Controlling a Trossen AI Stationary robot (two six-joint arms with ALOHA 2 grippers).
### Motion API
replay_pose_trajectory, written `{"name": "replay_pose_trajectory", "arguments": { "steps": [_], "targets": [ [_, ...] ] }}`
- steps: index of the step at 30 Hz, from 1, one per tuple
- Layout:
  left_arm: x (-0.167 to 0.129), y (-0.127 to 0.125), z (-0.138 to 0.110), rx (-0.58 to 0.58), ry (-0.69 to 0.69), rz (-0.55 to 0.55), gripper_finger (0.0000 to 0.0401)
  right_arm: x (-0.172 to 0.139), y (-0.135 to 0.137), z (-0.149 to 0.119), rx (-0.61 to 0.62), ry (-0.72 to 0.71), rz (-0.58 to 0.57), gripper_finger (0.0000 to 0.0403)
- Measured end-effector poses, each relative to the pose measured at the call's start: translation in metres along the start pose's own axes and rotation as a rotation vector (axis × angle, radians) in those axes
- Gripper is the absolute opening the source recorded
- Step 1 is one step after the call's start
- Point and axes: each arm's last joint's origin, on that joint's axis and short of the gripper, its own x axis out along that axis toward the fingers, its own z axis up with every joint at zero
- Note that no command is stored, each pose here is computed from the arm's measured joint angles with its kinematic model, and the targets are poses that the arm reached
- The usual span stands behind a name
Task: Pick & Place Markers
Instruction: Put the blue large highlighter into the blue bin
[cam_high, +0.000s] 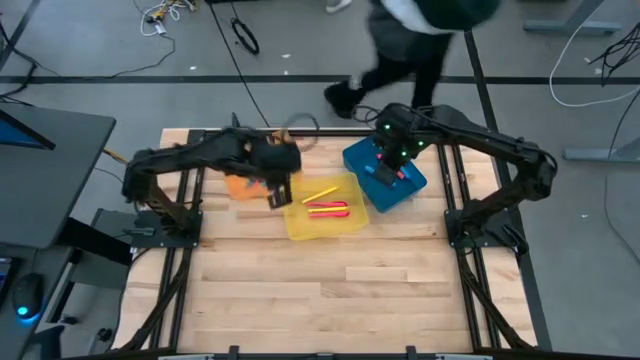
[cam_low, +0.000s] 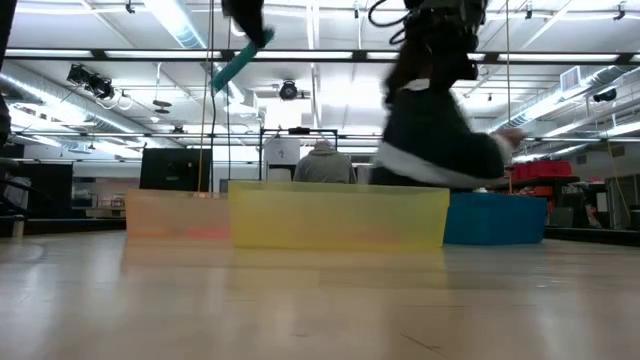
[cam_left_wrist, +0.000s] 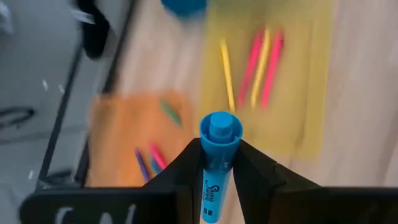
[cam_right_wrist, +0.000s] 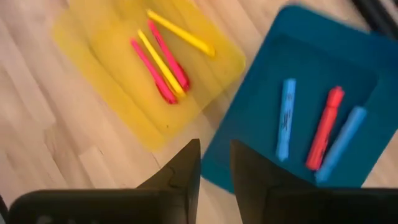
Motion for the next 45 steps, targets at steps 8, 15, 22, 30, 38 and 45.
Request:
{"name": "replay_pose_trajectory", "arguments": {
  "steps": [8,15,22,30,38,45],
  "targets": [
    [-0.089,0.036,0.032,-0.286,-0.609,-0.024,0.0076,-0.031,0.013,0.012,-0.106,-0.345,0.116,0.0087],
    [-0.123,0.045,0.042,-0.366,-0.911,-0.096,0.0074,-0.062,0.033,0.035,-0.249,-0.756,0.282,0.0090],
    [-0.118,0.042,0.045,-0.358,-0.900,-0.112,0.0075,-0.077,0.043,0.044,-0.349,-0.931,0.384,0.0162],
    [-0.119,0.041,0.050,-0.351,-0.943,-0.159,0.0076,-0.080,0.048,0.046,-0.405,-0.976,0.433,0.0306],
    [-0.114,0.037,0.060,-0.317,-0.975,-0.188,0.0076,-0.078,0.054,0.051,-0.427,-0.997,0.493,0.0341],
    [-0.105,0.032,0.067,-0.272,-0.973,-0.189,0.0075,-0.075,0.055,0.052,-0.426,-0.982,0.509,0.0302]
  ]
}}
